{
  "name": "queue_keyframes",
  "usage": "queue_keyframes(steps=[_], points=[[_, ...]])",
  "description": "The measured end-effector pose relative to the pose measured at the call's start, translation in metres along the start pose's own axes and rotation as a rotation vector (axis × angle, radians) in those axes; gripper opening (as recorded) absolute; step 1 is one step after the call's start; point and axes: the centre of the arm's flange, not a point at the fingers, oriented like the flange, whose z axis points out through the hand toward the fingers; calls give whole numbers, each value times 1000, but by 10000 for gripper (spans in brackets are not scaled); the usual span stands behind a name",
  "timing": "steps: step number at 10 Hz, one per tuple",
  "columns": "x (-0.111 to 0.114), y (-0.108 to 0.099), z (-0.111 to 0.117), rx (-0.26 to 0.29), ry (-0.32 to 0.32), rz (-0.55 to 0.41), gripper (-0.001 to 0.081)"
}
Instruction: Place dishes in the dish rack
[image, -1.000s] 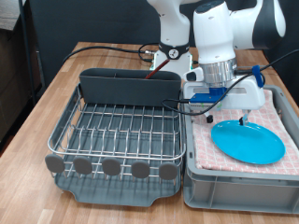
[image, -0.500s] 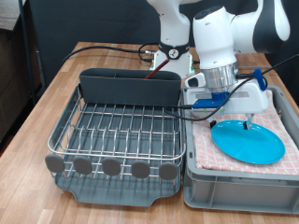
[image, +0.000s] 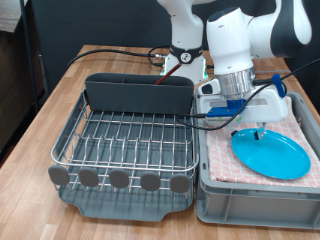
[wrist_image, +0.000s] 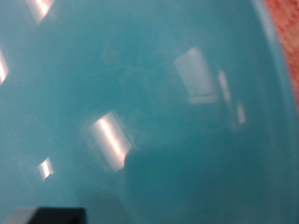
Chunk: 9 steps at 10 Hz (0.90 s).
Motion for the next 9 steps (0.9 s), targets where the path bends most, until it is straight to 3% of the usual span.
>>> queue_keyframes(steps=[1, 3, 4, 5, 9], points=[[0, -1, 0, -1, 3, 1, 443], [1, -4, -1, -8, 13, 0, 101], [2, -7, -2, -10, 20, 1, 101], [2, -10, -3, -13, 26, 0, 51], [5, -24, -10, -34, 71, -11, 50]])
